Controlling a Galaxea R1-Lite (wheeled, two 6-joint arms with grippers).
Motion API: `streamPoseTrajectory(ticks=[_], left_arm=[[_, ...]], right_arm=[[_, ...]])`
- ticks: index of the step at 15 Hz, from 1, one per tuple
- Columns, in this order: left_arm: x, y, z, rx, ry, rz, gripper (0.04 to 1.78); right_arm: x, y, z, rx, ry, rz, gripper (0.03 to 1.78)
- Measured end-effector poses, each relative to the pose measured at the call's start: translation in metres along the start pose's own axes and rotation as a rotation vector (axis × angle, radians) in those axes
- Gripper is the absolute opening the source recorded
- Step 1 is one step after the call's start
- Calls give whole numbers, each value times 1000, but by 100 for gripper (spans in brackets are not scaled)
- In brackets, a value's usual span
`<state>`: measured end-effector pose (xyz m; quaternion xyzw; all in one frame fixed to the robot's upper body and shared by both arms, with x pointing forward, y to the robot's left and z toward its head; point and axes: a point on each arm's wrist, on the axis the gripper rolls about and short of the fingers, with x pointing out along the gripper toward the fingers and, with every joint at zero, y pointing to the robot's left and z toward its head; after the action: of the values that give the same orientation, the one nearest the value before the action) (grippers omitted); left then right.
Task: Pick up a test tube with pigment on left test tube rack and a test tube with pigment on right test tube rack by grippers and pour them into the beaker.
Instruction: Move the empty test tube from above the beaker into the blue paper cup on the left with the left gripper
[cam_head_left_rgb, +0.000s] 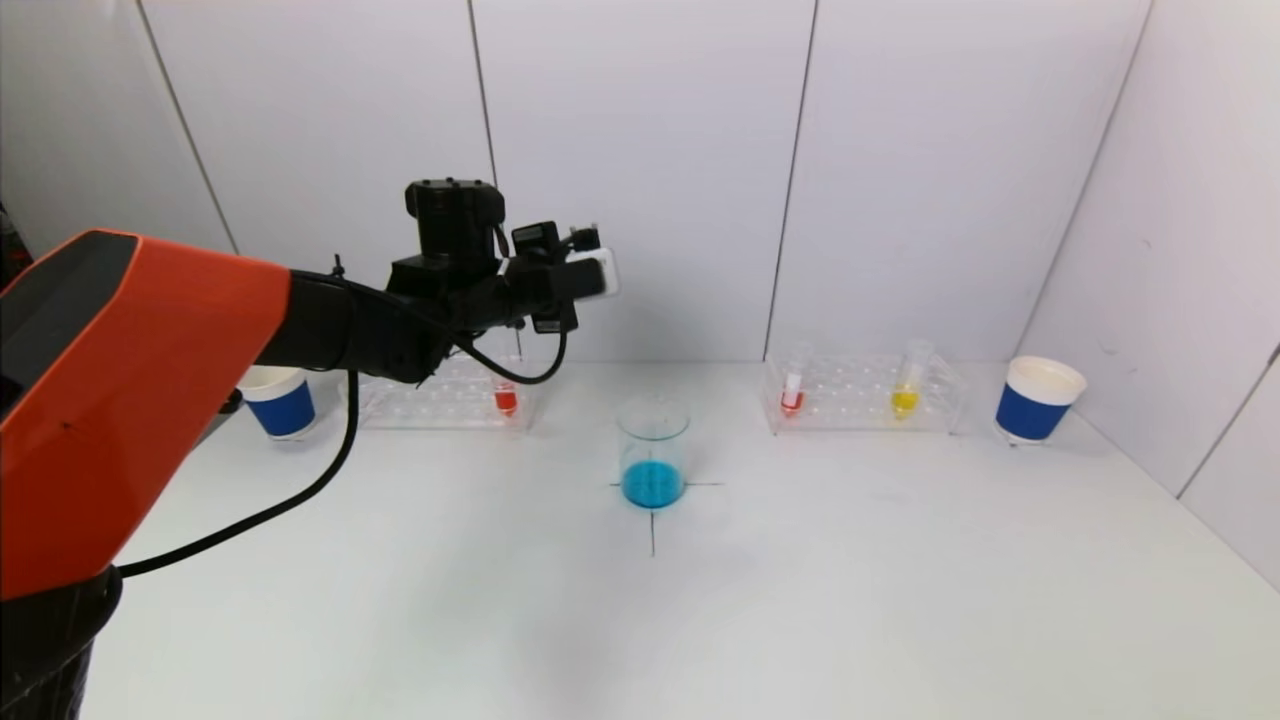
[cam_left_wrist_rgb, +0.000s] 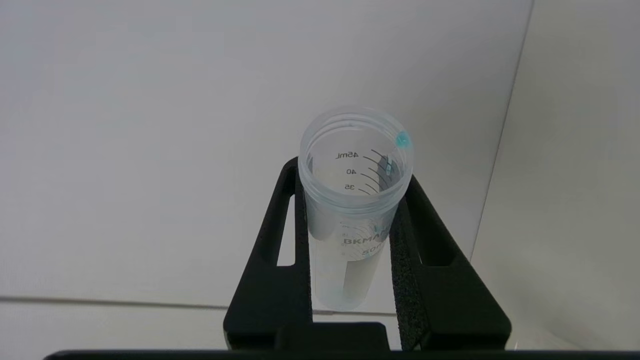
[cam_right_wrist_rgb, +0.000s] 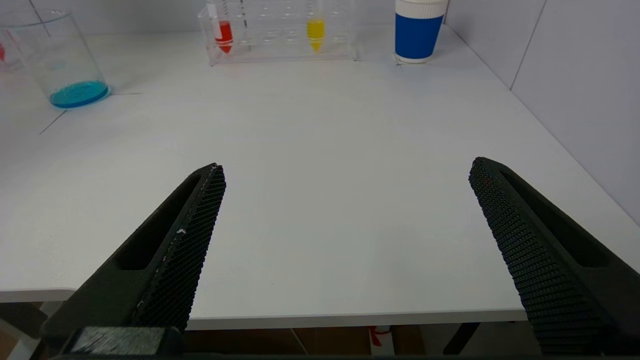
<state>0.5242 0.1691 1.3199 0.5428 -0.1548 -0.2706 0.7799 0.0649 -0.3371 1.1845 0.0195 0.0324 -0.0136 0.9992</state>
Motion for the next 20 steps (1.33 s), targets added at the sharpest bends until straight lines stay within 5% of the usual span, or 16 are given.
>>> streamPoseTrajectory(ticks=[6, 12, 20], left_arm=[[-42, 68, -12, -331, 133, 191, 46], [-92, 119, -44, -701, 244, 527, 46], [-176, 112, -109, -919, 490, 728, 46]], right_arm=[[0, 0, 0, 0, 0, 0, 177], [0, 0, 0, 0, 0, 0, 177], [0, 0, 0, 0, 0, 0, 177]])
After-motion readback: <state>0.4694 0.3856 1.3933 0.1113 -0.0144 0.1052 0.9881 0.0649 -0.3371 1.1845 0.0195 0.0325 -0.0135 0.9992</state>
